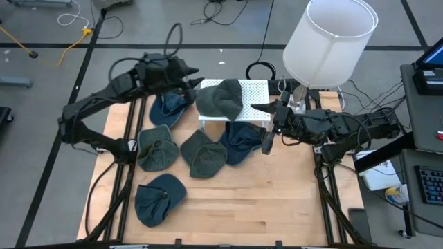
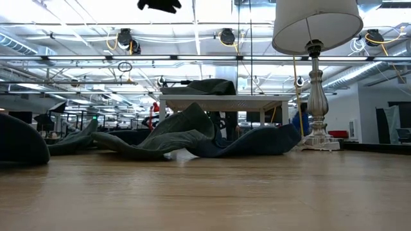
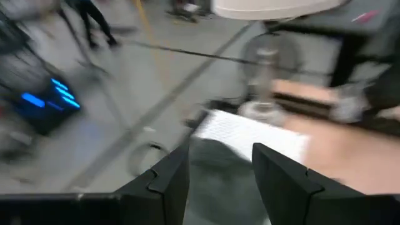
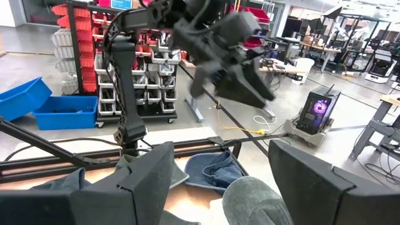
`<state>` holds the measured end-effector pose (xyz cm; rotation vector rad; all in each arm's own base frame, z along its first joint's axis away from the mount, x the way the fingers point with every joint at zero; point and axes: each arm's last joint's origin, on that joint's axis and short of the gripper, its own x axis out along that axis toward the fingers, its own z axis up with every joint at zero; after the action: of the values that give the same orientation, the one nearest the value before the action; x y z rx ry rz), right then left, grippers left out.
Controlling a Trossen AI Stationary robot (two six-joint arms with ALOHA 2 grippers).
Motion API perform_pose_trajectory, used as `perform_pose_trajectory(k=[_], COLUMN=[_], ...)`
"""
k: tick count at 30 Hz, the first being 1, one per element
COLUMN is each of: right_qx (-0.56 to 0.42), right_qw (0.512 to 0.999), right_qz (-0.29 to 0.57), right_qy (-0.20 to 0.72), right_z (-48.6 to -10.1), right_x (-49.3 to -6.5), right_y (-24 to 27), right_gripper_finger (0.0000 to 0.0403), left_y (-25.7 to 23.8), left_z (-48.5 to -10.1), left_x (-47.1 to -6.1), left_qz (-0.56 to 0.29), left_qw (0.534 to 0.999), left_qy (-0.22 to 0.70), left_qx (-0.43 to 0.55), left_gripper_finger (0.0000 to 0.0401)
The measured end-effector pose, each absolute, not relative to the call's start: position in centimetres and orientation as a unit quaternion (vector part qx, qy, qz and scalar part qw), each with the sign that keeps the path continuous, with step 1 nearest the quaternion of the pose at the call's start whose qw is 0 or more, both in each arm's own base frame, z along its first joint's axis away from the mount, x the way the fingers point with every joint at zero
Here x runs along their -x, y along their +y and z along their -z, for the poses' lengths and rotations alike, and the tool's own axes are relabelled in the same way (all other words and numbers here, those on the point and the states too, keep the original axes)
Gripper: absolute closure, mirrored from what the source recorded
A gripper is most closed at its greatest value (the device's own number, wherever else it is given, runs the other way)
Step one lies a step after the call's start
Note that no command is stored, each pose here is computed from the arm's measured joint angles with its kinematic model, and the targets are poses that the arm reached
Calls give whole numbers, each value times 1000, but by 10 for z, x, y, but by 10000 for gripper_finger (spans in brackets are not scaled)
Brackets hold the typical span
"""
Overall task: Pick & Place hat
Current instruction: Stack the right gray cap on top of the gray cap on the shelf
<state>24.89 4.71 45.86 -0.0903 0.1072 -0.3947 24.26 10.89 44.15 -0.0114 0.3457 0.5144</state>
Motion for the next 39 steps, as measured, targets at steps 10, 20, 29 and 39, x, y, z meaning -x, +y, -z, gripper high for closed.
perform_pose_trajectory(k=[10, 20, 29, 39], right_qx=[43, 43, 43, 43], right_qw=[978, 979, 979, 979], right_qz=[196, 194, 194, 194], right_qy=[53, 53, 53, 53], right_z=[-459, -459, -459, -459], right_x=[-249, -249, -249, -249], right_y=[47, 47, 47, 47], right_gripper_finger=[149, 149, 149, 149], left_y=[81, 68, 60, 46], left_z=[-450, -434, -415, -400], left_x=[-210, -192, -176, -155], left_qz=[-137, -193, -255, -340], left_qw=[947, 843, 717, 595], left_qy=[163, 241, 333, 430], left_qx=[240, 441, 557, 588], left_gripper_finger=[224, 224, 224, 224])
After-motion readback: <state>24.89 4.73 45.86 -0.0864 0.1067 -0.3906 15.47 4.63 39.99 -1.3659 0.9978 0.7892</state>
